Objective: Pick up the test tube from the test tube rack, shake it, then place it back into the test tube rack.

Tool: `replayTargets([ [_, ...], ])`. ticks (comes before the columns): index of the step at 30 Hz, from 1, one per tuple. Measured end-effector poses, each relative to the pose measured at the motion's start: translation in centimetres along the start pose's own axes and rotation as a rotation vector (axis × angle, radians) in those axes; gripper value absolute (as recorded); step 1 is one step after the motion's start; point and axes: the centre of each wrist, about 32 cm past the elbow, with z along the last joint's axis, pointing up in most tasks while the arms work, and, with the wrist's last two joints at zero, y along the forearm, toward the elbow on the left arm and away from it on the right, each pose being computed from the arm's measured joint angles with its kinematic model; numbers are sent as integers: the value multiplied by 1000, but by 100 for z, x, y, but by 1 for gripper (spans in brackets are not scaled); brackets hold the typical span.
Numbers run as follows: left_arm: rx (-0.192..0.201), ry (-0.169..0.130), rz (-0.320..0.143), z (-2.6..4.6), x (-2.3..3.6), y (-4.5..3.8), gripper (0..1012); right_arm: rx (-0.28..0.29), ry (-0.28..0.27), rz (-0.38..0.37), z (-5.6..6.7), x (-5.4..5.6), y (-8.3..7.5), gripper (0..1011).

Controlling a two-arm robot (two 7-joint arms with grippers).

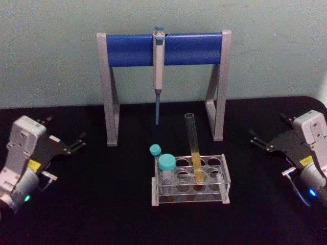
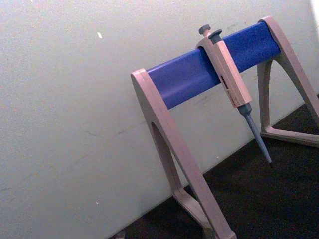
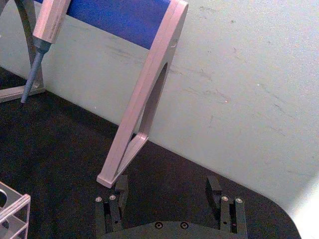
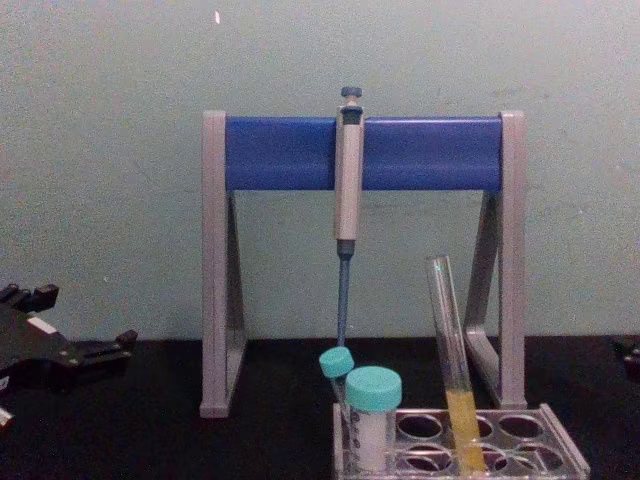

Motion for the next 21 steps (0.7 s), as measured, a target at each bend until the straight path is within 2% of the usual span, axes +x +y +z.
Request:
replayTargets([
  [21,0,0,0,0,0,0,1001,-1,-1,0,-1,4,-1,1000],
])
